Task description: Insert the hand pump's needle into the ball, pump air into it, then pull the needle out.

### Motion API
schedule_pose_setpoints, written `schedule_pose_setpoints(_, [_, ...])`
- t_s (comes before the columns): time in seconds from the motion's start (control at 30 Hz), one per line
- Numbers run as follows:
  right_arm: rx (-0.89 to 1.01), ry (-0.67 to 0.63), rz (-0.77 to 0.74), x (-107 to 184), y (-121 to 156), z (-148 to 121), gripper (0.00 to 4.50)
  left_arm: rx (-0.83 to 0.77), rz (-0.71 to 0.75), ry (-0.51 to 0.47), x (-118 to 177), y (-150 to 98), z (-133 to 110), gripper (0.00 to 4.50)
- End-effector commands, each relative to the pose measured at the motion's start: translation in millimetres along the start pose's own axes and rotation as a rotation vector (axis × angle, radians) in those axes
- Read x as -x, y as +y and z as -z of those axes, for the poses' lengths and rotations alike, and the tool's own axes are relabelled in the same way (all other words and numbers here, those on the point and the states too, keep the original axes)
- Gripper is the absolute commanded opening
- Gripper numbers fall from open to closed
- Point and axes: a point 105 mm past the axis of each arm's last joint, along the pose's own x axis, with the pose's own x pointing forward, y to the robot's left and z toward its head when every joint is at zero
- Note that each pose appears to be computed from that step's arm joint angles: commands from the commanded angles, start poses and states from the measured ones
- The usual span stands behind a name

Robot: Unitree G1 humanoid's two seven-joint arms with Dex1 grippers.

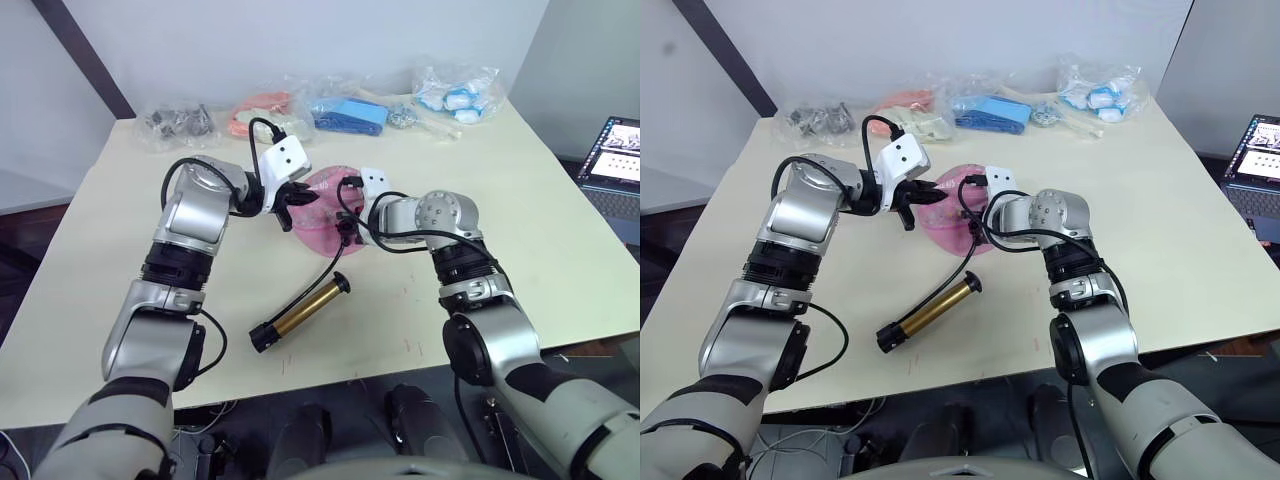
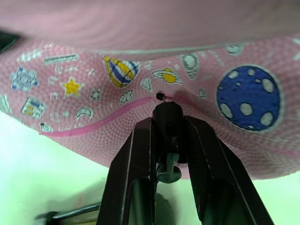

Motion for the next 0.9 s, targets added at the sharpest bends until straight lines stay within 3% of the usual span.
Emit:
schedule_pose_setpoints(0.03, [0.07,-0.075,0.005,4,8,-12,0.4,0.063,0.172,0.01,-22,-31,8,0.01])
schedule_pose_setpoints(0.13, [0.079,-0.085,0.004,4,9,-12,0.4,0.069,0.172,0.01,-23,-30,7,0.01])
schedule_pose_setpoints(0.47, [-0.246,-0.078,-0.125,1,17,-8,0.4,0.093,0.186,0.013,-23,-32,7,0.01])
schedule_pose_setpoints(0.9, [-0.38,-0.036,-0.205,-6,29,-6,0.4,0.108,0.202,0.016,-22,-34,8,0.01])
